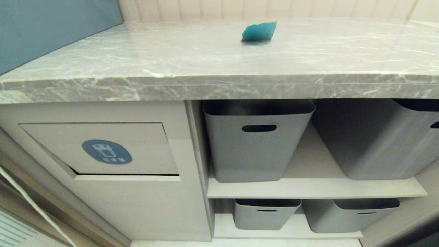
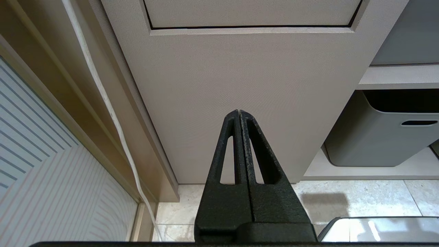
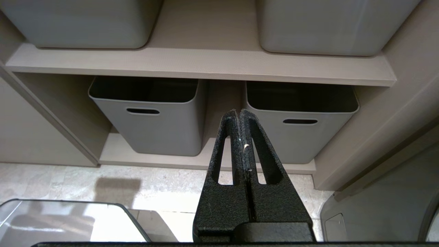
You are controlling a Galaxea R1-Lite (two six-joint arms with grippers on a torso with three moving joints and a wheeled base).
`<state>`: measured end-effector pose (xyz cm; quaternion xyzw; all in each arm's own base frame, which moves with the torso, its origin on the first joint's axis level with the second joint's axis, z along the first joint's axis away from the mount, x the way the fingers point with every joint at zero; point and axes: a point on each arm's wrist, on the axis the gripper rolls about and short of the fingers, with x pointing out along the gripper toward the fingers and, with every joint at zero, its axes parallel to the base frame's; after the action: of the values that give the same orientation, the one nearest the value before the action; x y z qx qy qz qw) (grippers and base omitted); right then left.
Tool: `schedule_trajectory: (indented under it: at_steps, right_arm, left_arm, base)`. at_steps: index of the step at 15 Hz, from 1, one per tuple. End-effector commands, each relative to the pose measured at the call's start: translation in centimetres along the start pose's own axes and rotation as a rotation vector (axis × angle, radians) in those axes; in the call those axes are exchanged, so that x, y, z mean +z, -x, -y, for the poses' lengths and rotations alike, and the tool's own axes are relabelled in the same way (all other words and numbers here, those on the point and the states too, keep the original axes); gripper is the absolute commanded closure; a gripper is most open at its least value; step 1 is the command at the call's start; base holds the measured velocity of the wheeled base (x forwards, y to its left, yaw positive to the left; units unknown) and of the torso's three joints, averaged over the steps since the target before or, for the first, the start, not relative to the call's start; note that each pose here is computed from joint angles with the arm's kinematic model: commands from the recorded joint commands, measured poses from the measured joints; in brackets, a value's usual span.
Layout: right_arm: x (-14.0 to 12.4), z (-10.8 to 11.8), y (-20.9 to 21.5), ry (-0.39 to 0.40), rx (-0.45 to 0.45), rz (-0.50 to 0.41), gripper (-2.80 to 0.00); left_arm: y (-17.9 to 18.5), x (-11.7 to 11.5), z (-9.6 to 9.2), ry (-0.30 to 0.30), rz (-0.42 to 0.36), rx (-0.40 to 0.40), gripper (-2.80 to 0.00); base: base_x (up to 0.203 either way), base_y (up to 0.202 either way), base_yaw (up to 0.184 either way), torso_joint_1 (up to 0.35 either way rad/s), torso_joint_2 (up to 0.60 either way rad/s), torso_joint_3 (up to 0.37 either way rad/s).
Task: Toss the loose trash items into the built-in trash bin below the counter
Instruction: Pick up the garbage
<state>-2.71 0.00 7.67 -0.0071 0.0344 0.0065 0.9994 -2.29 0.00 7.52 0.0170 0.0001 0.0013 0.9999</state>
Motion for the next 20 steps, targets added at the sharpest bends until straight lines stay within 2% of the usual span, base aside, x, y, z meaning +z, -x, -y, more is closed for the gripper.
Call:
schedule_trajectory:
  at_steps: [1,12,16,20]
  right_arm:
    - [0.0,0.0,0.0,0.0,0.001,0.0,0.0]
    - [0.0,0.0,0.0,0.003,0.0,0.0,0.0]
    - [-0.08,0.0,-0.03,0.0,-0.001,-0.003,0.0]
    - [-0.08,0.0,-0.03,-0.002,-0.001,-0.003,0.0]
  left_arm:
    - [0.0,0.0,0.0,-0.003,0.0,-0.001,0.0]
    - [-0.01,0.01,0.0,0.002,-0.001,0.0,0.0]
    - [0.0,0.01,0.0,0.002,0.0,0.001,0.0]
    - [0.0,0.0,0.0,0.002,0.0,0.001,0.0]
  base:
    - [0.0,0.0,0.0,0.0,0.0,0.0]
    - [0.0,0.0,0.0,0.0,0.0,0.0]
    - [0.0,0.0,0.0,0.053,-0.22,-0.234]
    - [0.0,0.0,0.0,0.173,-0.52,-0.296]
